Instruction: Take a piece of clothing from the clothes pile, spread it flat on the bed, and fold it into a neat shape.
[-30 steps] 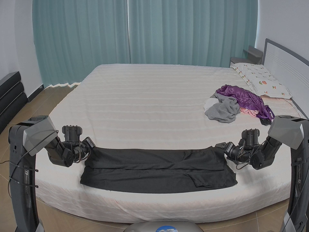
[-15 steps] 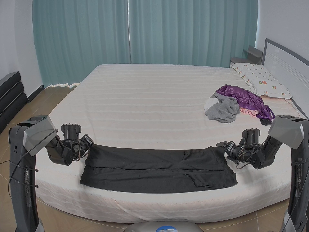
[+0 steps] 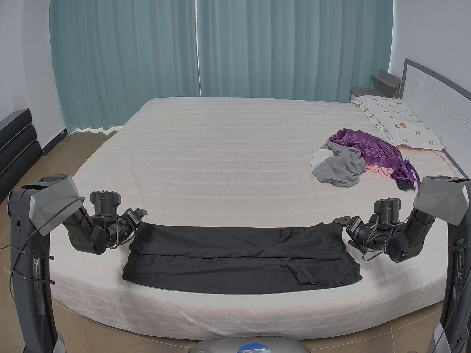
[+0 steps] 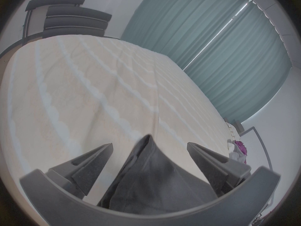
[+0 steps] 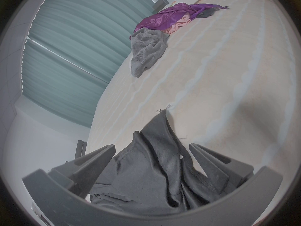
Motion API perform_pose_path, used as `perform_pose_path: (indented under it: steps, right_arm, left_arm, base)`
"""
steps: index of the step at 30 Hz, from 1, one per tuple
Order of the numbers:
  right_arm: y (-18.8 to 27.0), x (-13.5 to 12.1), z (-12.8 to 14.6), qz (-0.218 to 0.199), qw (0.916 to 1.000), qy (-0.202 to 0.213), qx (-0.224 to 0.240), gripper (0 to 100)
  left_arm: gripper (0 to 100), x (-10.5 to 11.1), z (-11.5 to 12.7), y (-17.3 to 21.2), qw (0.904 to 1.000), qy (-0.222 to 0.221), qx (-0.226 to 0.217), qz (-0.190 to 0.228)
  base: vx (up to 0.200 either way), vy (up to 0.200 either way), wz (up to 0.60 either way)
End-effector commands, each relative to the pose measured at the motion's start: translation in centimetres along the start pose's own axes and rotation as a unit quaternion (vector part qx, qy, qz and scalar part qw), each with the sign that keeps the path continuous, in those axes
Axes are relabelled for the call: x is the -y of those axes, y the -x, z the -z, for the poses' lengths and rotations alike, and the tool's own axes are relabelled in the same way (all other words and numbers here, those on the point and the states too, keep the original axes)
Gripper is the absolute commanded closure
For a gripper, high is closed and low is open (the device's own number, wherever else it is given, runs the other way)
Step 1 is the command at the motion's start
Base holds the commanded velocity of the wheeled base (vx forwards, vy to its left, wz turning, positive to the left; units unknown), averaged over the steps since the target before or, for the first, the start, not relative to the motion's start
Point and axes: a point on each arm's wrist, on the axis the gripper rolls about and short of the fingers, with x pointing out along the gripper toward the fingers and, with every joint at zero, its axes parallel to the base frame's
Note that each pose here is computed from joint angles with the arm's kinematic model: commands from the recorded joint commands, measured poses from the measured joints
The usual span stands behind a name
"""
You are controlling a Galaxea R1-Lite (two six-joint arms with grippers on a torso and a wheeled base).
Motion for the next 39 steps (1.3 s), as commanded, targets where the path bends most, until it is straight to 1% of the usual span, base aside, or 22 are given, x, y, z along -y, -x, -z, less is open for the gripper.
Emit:
perform_pose_path:
  steps: [1, 3, 7, 12, 14, 17, 21, 25, 34, 35, 39]
  right_arm:
    - [2.4, 0.3, 0.3, 0.007, 0.9995, -0.032, 0.001, 0]
    - [3.1, 0.6, 0.5, 0.005, 0.9993, -0.037, 0.006, 0]
    - [3.4, 1.0, 1.1, -0.003, 0.9994, -0.033, 0.011, 0]
    - [3.3, 1.0, 1.2, -0.005, 0.9994, -0.031, 0.012, 0]
    - [3.3, 1.0, 1.2, -0.005, 0.9994, -0.031, 0.012, 0]
    - [3.4, 1.0, 1.2, -0.005, 0.9994, -0.031, 0.012, 0]
    - [3.4, 1.1, 1.3, -0.005, 0.9995, -0.031, 0.011, 0]
    - [3.4, 1.0, 1.3, -0.004, 0.9995, -0.03, 0.01, 0]
    - [3.4, 1.0, 1.4, -0.006, 0.9995, -0.029, 0.008, 0]
    - [3.4, 1.0, 1.4, -0.006, 0.9995, -0.029, 0.008, 0]
    - [3.4, 1.1, 1.3, -0.006, 0.9995, -0.03, 0.009, 0]
  left_arm:
    - [0, -0.4, 0.6, 4.0, 0.9978, -0.023, -0.056, 0.026]
    - [0, -1.4, 1.1, 4.6, 0.9942, -0.063, -0.082, 0.03]
    - [0, -2.0, 1.8, 4.8, 0.9902, -0.097, -0.097, 0.027]
    - [0, -1.4, 2.4, 4.1, 0.9886, -0.107, -0.1, 0.034]
    - [0, -1.3, 2.5, 3.2, 0.988, -0.112, -0.099, 0.037]
    - [0, -1.5, 2.7, 2.6, 0.9856, -0.133, -0.098, 0.035]
    - [0, -1.8, 3.1, 2.3, 0.9836, -0.143, -0.104, 0.033]
    - [0, -2.2, 3.6, 2.4, 0.9787, -0.17, -0.111, 0.029]
    - [0, -2.2, 4.0, 2.8, 0.9773, -0.173, -0.119, 0.028]
    - [100, -2.2, 4.0, 2.9, 0.9773, -0.172, -0.12, 0.028]
    - [100, -2.1, 3.9, 2.8, 0.9781, -0.169, -0.119, 0.029]
  base:
    - [0.0, 0.0, 0.0]
    - [0.0, 0.0, 0.0]
    - [0.0, 0.0, 0.0]
    - [0.0, 0.0, 0.0]
    - [0.0, 0.0, 0.0]
    - [0.0, 0.0, 0.0]
    - [0.0, 0.0, 0.0]
    - [0.0, 0.0, 0.0]
    - [0.0, 0.0, 0.0]
    - [0.0, 0.0, 0.0]
    - [0.0, 0.0, 0.0]
